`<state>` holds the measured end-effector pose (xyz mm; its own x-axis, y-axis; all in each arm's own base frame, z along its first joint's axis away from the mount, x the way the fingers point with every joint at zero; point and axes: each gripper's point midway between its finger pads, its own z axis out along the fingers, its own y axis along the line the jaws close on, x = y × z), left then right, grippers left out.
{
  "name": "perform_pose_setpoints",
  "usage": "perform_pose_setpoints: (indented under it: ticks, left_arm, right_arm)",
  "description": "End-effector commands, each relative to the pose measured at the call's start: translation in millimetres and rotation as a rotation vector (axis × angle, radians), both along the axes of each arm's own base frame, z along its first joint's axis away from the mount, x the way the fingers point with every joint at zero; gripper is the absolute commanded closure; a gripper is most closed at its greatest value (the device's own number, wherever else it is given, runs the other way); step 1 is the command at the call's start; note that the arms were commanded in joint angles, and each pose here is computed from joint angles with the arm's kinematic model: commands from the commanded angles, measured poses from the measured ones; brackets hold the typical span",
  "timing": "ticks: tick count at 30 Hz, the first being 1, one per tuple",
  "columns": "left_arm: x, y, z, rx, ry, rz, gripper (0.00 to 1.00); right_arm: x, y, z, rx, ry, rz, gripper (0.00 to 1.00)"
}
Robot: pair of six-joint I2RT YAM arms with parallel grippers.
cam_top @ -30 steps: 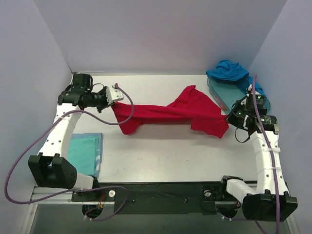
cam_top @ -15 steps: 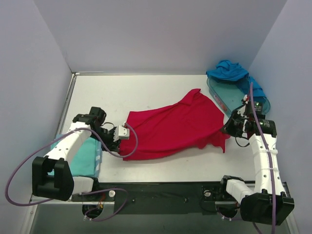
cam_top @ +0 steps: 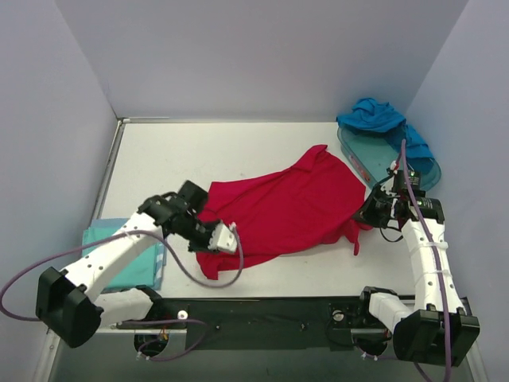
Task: Fold and stack the t-shirts
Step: Flatten out the tshirt
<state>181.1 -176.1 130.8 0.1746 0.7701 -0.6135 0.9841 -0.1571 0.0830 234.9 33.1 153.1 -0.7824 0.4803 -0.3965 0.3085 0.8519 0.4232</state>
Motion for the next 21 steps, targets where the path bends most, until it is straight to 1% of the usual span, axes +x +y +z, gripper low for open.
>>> perform_pose_setpoints:
  ticks: [1, 2, 3, 4, 5, 7, 8, 9, 11, 14, 16, 18, 19, 20, 21]
  left_arm:
    - [-88, -7, -28, 0.097, 0.069, -0.265, 0.62]
    - [-83, -4, -38, 0.136, 0.015, -0.272, 0.61]
    - [-90, -2, -52, 0.169, 0.005, -0.312, 0.57]
    - [-79, -2, -59, 0.191, -0.07, -0.322, 0.55]
    - [-78, 3, -69, 0.214, -0.081, -0.339, 0.48]
    - [-60, -1, -78, 0.224, -0.203, -0.398, 0.43]
    - [-55, 2, -81, 0.245, -0.231, -0.412, 0.41]
    - [-49, 1, -86, 0.25, -0.274, -0.463, 0.38]
    - [-40, -5, -94, 0.249, -0.332, -0.504, 0.34]
    - [-35, -19, -96, 0.199, -0.36, -0.525, 0.33]
    - [-40, -27, -89, 0.163, -0.338, -0.536, 0.34]
    - [-45, -27, -88, 0.155, -0.312, -0.548, 0.37]
    - [-41, -28, -89, 0.155, -0.332, -0.542, 0.37]
    - [-39, -25, -95, 0.17, -0.34, -0.536, 0.41]
    - [-23, -30, -94, 0.177, -0.409, -0.5, 0.43]
  right_arm:
    - [-4, 5, 2, 0.016, -0.02, 0.0, 1.0]
    - [-6, 5, 0, 0.015, -0.017, -0.001, 1.0]
    - [-7, 5, -1, 0.014, -0.014, -0.001, 1.0]
    - [-9, 5, -2, 0.015, -0.012, -0.002, 1.0]
    - [-10, 5, -1, 0.017, -0.016, -0.004, 1.0]
    - [-12, 7, -3, 0.023, -0.016, -0.003, 1.0]
    - [-13, 7, -3, 0.026, -0.019, -0.002, 1.0]
    - [-15, 8, -5, 0.027, -0.011, -0.002, 1.0]
    - [-17, 8, -8, 0.029, -0.008, -0.002, 1.0]
    - [-19, 8, -8, 0.027, -0.013, -0.006, 1.0]
    - [-21, 9, -8, 0.03, -0.018, -0.011, 1.0]
    - [-22, 8, -8, 0.026, -0.023, -0.012, 1.0]
    - [-22, 7, -9, 0.023, -0.019, -0.016, 1.0]
    - [-23, 7, -9, 0.022, -0.018, -0.014, 1.0]
    - [-22, 7, -9, 0.022, -0.019, -0.014, 1.0]
